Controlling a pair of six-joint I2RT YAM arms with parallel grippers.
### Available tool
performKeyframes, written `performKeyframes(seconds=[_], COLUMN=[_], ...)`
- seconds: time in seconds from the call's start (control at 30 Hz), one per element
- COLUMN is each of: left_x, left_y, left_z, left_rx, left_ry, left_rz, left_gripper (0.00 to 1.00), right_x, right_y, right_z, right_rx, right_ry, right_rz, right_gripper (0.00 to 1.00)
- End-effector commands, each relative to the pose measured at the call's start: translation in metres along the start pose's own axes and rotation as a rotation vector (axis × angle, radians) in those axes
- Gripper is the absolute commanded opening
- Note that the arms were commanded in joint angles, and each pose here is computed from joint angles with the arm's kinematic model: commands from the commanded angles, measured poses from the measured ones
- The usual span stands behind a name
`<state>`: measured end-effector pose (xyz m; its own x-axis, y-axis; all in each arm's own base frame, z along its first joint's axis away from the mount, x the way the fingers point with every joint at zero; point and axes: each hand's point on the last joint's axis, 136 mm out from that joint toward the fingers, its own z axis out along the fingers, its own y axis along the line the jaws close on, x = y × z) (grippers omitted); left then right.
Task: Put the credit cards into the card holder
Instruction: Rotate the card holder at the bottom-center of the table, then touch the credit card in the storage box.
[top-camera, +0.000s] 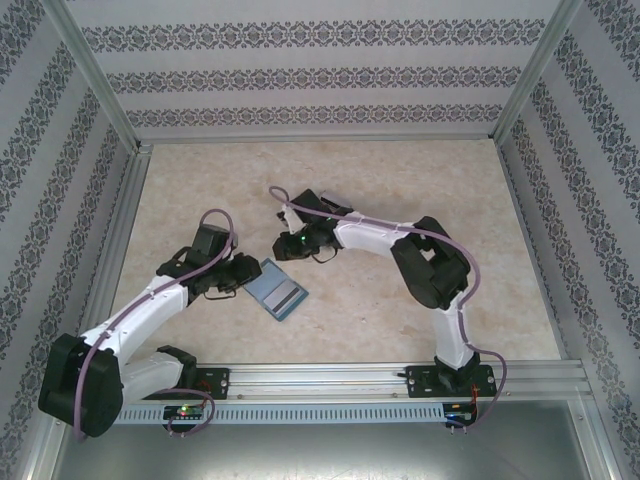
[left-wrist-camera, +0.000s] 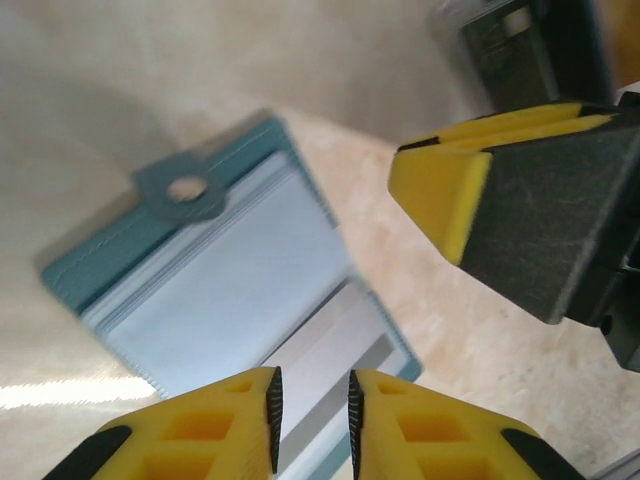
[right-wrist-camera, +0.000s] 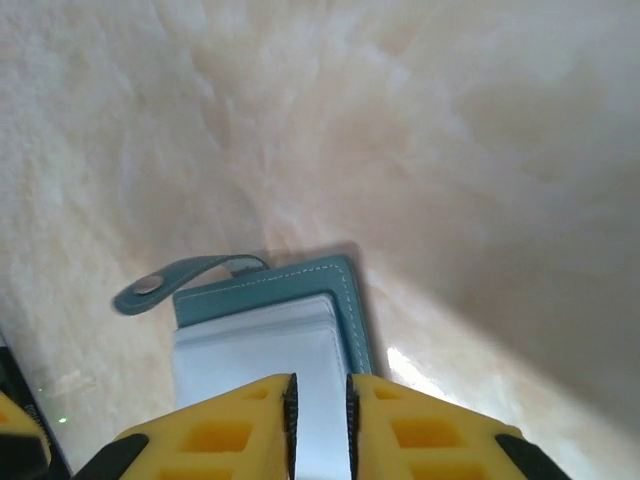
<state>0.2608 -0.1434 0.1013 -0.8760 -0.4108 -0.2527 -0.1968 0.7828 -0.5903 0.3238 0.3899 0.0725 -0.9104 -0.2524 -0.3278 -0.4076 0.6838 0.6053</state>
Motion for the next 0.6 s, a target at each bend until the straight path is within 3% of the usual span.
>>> performKeyframes(seconds=[0.0, 0.33, 0.57], left_x=[-0.015, -0.065, -0.078], left_y=[-0.012, -0.068, -0.088], left_z=[0.0, 0.032, 0.066], left_rx=[-0.025, 0.065, 0.1], left_ry=[-0.006, 0.005, 0.052], left_rz=[0.065, 0.111, 0.115], left_gripper=[0.27, 0.31, 0.34], right_x=[-0.033, -0.068, -0.079], right_y=[0.006, -0.064, -0.117], right_z=[-0.058, -0.147, -0.166], right_rx=[0.021, 0.114, 0.155], right_ry=[-0.122, -0.301, -0.327], right_rz=[-0.062, 0.03, 0.116], right_gripper=[0.26, 0.34, 0.41])
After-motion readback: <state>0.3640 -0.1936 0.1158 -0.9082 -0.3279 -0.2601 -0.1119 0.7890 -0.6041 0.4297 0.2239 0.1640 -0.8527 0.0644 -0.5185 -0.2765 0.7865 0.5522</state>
